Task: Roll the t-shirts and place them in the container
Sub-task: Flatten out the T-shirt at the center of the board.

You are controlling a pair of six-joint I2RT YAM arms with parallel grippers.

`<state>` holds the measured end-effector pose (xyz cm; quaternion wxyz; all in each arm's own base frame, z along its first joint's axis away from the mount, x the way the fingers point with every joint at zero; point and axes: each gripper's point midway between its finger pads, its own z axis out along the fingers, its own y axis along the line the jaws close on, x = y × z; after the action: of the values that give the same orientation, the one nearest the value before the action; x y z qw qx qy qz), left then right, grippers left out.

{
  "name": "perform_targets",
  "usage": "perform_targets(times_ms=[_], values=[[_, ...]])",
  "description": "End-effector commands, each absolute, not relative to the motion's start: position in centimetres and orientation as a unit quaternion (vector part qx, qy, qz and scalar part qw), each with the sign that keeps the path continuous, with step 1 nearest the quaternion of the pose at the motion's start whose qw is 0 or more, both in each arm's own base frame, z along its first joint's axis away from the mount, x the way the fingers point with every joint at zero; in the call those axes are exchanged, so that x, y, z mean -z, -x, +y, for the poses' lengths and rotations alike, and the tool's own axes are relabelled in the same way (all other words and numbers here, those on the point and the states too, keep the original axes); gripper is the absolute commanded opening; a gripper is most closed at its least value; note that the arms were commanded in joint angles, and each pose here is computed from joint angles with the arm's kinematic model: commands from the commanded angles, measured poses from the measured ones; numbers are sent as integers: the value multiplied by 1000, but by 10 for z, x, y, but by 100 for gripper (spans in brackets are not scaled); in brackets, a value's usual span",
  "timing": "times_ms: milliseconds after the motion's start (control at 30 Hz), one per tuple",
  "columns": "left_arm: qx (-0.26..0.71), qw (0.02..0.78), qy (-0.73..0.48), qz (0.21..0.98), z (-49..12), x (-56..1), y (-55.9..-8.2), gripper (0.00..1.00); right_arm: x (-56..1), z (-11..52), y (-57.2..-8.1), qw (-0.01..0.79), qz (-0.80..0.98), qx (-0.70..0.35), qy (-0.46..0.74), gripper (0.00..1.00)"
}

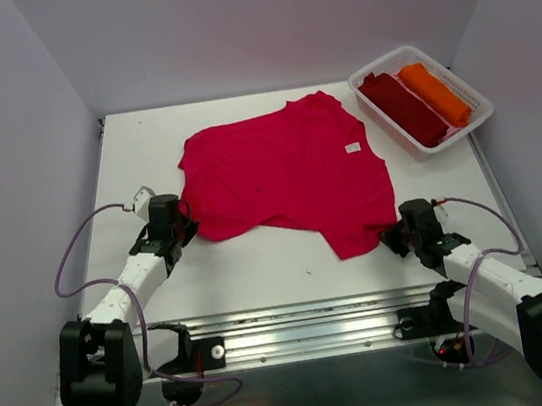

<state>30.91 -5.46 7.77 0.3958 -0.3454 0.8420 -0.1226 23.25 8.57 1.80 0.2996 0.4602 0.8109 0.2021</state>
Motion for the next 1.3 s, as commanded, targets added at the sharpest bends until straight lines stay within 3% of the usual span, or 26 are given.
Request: perform_targets(times_ms=[0, 433, 633, 867, 933, 1067, 1267], values=[[119, 417, 343, 834, -50, -93, -315, 0, -3, 69, -220, 300, 823, -152, -458, 1], [140, 431, 333, 827, -56, -121, -322, 0, -110, 65, -248, 401, 804, -180, -401, 1], [175, 490, 293, 802, -63, -211, -338, 0, -258, 51, -286, 550, 735, -191, -347, 1], [211, 615, 228, 725, -61, -373, -337, 0, -435, 44, -301, 706, 619, -218, -267, 1], [225, 652, 208, 693, -61, -413, -327, 0, -461, 47, -302, 725, 600, -226, -252, 1], [245, 722, 176, 622, -55, -499, -297, 0, -543, 48, -281, 778, 533, -257, -211, 1], [242, 775, 151, 565, -43, -565, -249, 0, -614, 45, -233, 820, 467, -286, -166, 1]])
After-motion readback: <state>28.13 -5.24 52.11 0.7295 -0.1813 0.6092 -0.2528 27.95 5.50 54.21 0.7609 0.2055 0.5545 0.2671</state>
